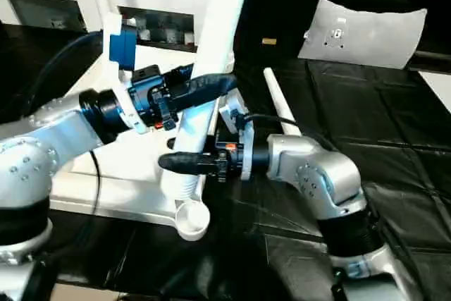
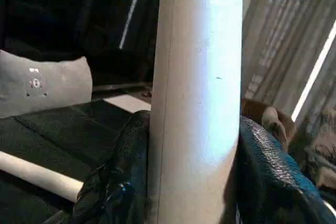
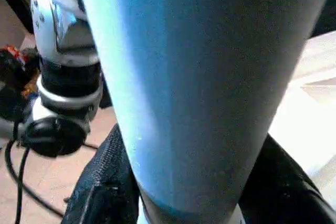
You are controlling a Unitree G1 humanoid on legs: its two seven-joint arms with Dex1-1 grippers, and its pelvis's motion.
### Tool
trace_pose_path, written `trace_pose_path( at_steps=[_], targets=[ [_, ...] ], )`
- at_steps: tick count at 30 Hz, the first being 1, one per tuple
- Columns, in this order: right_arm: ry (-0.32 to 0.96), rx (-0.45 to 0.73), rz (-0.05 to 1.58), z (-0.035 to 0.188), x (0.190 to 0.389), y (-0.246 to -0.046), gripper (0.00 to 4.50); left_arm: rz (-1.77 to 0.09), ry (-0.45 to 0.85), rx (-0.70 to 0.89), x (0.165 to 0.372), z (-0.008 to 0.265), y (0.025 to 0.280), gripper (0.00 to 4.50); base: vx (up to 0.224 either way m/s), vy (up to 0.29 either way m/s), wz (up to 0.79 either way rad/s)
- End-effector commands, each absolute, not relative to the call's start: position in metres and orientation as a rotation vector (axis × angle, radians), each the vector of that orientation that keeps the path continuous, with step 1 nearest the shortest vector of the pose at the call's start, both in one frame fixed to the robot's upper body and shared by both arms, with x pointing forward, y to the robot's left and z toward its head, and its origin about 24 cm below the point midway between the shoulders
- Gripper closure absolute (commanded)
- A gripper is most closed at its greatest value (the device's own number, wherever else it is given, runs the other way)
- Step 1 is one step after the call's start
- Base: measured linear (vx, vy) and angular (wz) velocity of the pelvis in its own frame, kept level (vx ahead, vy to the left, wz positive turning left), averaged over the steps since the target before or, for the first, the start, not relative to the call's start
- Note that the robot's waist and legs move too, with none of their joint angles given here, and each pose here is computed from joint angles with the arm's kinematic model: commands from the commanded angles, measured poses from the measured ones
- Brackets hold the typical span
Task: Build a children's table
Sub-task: Pick table leg
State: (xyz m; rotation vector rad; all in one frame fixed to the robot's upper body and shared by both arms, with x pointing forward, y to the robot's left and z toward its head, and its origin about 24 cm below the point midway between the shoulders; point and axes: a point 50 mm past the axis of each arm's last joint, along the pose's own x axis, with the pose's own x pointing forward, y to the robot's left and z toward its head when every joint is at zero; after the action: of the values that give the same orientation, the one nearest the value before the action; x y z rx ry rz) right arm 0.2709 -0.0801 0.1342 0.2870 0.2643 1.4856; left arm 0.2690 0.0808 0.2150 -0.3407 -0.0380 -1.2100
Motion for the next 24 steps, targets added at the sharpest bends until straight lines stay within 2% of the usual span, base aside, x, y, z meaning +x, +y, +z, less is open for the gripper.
trace_pose_path(
  at_steps=[1,2,4,6,10,14,17,21,22,24],
  targets=[
    [0.27,0.295,1.448,0.13,0.271,-0.077,2.57,-1.303,-0.141,-0.365,0.256,0.23,0.067,1.98,0.0,0.0,0.0],
    [0.228,0.317,1.4,0.13,0.272,-0.076,2.57,-1.272,-0.214,-0.481,0.258,0.237,0.07,1.98,0.0,0.0,0.0],
    [0.194,0.366,1.325,0.13,0.274,-0.074,2.58,-1.236,-0.282,-0.559,0.259,0.241,0.075,1.98,0.0,0.0,0.0],
    [0.189,0.382,1.309,0.13,0.273,-0.073,2.6,-1.235,-0.294,-0.559,0.258,0.241,0.076,1.98,0.0,0.0,0.0],
    [0.167,0.431,1.267,0.129,0.269,-0.069,2.6,-1.162,-0.325,-0.675,0.264,0.238,0.081,1.98,0.0,0.0,0.0],
    [0.158,0.457,1.277,0.126,0.261,-0.064,2.6,-1.21,-0.259,-0.644,0.262,0.229,0.071,1.98,0.0,0.0,0.0],
    [0.16,0.426,1.288,0.124,0.259,-0.059,2.6,-1.252,-0.23,-0.534,0.261,0.224,0.061,1.98,0.0,0.0,0.0],
    [0.141,0.367,1.2,0.122,0.266,-0.066,2.6,-1.151,-0.28,-0.56,0.267,0.232,0.08,1.98,0.0,0.0,0.0],
    [0.139,0.351,1.175,0.121,0.268,-0.067,2.6,-1.129,-0.29,-0.554,0.267,0.233,0.085,1.7,0.0,0.0,0.0],
    [0.137,0.309,1.117,0.119,0.271,-0.072,2.6,-1.065,-0.314,-0.532,0.266,0.235,0.098,1.63,0.0,0.0,0.0]
  ],
)
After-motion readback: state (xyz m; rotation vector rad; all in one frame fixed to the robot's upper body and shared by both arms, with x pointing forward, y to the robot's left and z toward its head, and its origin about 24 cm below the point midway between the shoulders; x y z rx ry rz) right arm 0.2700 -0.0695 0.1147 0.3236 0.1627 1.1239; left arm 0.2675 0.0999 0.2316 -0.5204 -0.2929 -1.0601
